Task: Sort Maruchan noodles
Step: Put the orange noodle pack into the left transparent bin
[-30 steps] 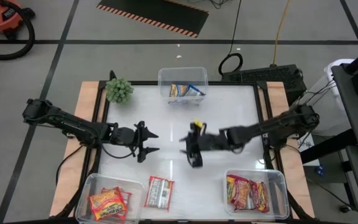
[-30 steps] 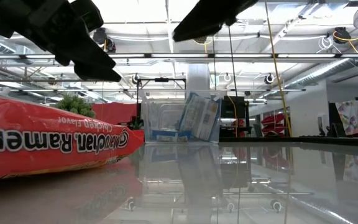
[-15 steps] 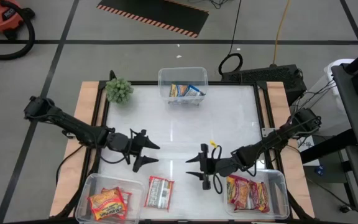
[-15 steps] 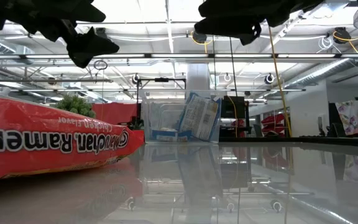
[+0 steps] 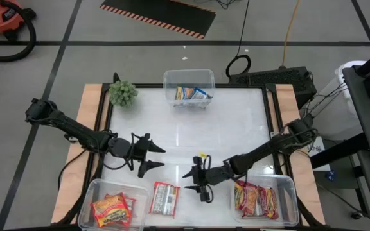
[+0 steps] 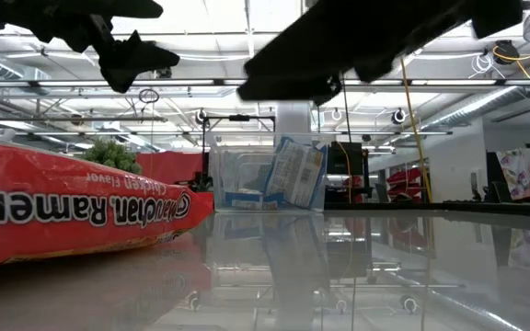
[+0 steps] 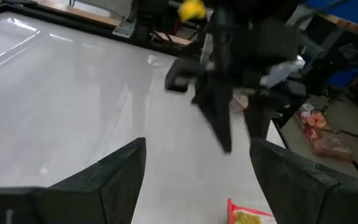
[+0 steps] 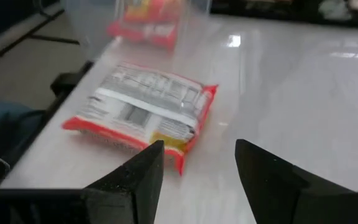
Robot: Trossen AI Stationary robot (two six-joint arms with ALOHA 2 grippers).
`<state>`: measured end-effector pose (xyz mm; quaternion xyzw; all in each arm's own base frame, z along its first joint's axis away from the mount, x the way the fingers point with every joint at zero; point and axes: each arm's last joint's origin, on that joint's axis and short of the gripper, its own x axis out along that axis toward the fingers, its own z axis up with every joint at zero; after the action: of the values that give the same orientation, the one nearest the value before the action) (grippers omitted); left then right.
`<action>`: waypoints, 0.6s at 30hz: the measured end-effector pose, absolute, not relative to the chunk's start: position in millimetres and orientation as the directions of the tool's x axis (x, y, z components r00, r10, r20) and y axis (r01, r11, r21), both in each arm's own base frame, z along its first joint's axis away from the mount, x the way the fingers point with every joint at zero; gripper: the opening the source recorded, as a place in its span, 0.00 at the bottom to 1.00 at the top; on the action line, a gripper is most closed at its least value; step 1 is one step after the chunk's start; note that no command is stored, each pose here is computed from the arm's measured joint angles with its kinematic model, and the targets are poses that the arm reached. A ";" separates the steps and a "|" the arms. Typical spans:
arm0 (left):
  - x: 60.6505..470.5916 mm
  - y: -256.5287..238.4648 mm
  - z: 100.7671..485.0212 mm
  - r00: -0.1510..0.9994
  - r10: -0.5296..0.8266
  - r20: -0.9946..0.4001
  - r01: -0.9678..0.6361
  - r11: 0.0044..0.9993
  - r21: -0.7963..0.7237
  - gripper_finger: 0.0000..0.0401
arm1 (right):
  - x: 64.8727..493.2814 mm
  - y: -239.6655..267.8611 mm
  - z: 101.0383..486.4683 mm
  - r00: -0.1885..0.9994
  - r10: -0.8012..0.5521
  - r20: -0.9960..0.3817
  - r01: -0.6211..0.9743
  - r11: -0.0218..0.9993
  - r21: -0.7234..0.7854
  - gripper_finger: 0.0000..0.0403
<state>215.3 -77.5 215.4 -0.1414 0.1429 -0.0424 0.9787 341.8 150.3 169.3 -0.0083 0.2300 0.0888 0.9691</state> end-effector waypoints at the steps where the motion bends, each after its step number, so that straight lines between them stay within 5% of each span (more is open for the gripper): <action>1: 215.4 -77.5 215.6 0.956 -0.123 -0.266 0.043 0.956 -0.289 0.73 | 346.4 149.4 165.7 0.870 0.173 -0.461 -0.180 0.983 0.028 0.48; 18: 211.8 -77.1 205.4 0.923 -0.114 -0.368 0.006 0.960 -0.280 0.73 | 392.9 144.9 109.2 0.761 0.364 -0.538 -0.316 0.931 0.184 0.59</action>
<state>211.8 -77.1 205.4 -0.1380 0.1942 -0.0309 0.9707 392.9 144.9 109.2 0.0410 0.2946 0.1812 0.9374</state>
